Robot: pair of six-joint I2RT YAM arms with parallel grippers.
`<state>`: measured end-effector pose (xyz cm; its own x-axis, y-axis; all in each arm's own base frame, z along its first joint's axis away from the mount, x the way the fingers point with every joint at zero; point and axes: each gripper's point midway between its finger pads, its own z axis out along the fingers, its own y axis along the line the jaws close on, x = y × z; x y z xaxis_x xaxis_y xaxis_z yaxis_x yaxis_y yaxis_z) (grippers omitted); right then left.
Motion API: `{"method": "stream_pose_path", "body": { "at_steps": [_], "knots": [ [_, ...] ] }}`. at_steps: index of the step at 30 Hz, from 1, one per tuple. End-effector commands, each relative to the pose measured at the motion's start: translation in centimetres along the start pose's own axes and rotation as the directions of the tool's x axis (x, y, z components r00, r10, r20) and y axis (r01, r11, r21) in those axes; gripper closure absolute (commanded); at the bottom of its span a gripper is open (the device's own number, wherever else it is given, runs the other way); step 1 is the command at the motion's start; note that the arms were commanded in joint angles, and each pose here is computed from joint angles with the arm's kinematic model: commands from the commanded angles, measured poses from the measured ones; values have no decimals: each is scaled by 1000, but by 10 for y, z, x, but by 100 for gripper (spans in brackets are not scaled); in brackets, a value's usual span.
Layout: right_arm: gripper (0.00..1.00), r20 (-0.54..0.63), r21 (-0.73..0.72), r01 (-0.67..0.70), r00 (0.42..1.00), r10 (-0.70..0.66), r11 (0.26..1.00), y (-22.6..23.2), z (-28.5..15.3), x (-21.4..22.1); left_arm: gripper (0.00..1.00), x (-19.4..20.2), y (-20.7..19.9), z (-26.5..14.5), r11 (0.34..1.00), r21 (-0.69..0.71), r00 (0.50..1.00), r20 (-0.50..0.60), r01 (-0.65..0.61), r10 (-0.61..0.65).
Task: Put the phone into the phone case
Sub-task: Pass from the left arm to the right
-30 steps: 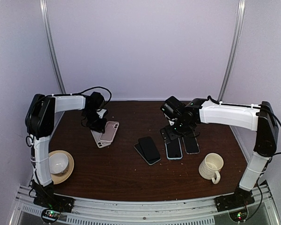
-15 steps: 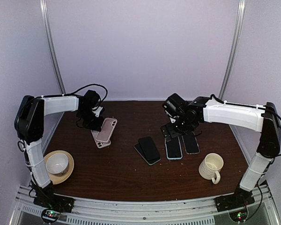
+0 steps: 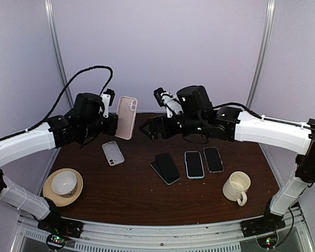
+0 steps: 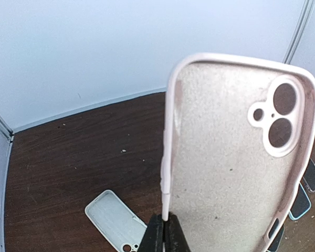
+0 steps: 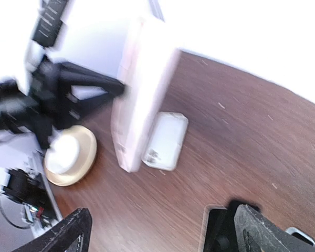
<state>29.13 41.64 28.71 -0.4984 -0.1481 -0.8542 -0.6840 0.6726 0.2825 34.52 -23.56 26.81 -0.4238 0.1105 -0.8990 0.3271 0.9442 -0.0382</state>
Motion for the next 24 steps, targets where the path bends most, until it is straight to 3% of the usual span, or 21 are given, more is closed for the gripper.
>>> {"method": "stream_pose_path", "body": {
  "at_steps": [1,12,17,24],
  "knots": [
    [3,173,-161,-6,984,35,987,39,7,-48,100,-29,-2,-19,996,-54,983,170,77,-67],
    [26,184,-78,-88,978,102,993,24,37,-47,100,-36,-23,-34,996,50,977,202,68,-76],
    [51,159,-124,-105,979,125,987,32,48,-43,100,-31,-27,-33,995,69,979,189,68,-80],
    [76,157,-146,-112,978,135,983,35,50,-44,100,-30,-28,-35,995,81,979,188,63,-77]
  ]
}}
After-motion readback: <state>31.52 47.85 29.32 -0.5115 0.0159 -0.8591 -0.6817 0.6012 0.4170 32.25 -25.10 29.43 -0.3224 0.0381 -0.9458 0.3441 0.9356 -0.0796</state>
